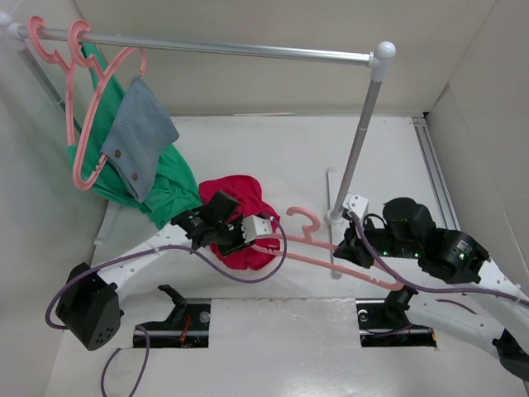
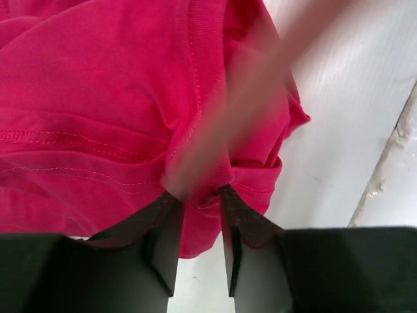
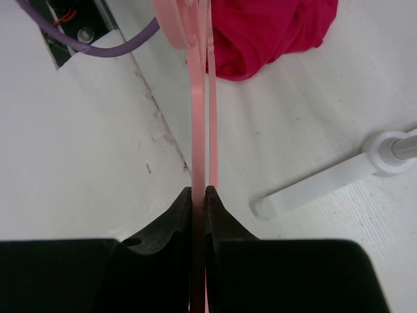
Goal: Place the t-shirt on the hanger
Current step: Place tshirt on hanger
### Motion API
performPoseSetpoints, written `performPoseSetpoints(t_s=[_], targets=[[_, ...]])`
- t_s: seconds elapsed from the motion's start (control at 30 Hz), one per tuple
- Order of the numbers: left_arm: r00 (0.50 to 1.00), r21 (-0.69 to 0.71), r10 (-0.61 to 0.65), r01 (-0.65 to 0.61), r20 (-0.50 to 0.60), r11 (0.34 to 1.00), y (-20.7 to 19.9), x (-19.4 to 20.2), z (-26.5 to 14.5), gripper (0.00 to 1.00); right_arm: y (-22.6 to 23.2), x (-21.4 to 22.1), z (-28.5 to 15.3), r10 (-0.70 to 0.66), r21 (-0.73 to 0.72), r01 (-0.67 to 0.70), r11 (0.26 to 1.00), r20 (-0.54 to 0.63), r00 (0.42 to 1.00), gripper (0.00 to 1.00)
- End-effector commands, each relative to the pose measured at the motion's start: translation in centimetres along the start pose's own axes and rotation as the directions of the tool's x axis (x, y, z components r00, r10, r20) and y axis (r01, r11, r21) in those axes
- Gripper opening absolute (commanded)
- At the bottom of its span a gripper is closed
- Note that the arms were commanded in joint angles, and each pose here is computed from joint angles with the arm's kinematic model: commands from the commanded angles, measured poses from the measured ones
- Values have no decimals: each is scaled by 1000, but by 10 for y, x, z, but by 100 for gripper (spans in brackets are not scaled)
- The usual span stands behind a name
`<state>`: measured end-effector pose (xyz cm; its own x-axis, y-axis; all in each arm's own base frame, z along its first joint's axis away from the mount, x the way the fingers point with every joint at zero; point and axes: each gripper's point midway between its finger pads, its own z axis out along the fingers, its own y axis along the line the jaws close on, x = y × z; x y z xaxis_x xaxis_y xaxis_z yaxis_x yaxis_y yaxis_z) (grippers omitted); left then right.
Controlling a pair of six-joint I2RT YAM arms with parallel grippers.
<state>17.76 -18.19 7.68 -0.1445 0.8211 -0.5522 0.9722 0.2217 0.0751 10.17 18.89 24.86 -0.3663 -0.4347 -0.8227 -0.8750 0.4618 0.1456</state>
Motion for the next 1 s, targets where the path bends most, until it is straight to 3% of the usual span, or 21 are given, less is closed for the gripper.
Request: performPoseSetpoints(t_s=[0.0, 0.17, 0.33, 0.47, 0.53, 0.57, 0.7, 0.77, 0.97], targets=[[999, -31, -28, 29, 17, 999, 4, -4, 0, 25, 17, -11, -3, -5, -87, 9, 996, 51, 999, 0], [997, 84, -36, 29, 74, 996, -16, -23, -7, 52, 17, -6, -5, -1, -83, 4, 997, 37, 999, 0], [995, 55, -39, 35, 86, 998, -11, -32, -5, 68, 5, 8, 2, 23, -23, -23, 999, -19, 1000, 0], [998, 13, -44, 43, 53, 999, -2, -26, 7, 68, -10, 22, -1, 54, 74, -47, 996, -90, 994, 0], [1000, -1, -19, 19, 5, 1000, -5, -12, 17, 63, -9, 21, -4, 62, 74, -56, 996, -88, 994, 0], [1000, -3, 6, -6, -5, 1000, -5, -11, 21, 48, -7, 20, -3, 62, 64, -57, 996, -89, 994, 0], [1000, -14, 13, -14, -25, 1000, -2, -7, 23, 11, 0, 17, -1, 62, 21, -61, 998, -55, 997, 0], [1000, -5, 16, -16, -5, 1000, -2, -15, 20, 2, 2, 15, 5, 64, 0, -64, 998, -27, 998, 0], [1000, -9, -5, 6, 27, 1000, 5, -30, 10, 0, 0, 13, 19, 53, -13, -53, 999, -20, 998, 0]])
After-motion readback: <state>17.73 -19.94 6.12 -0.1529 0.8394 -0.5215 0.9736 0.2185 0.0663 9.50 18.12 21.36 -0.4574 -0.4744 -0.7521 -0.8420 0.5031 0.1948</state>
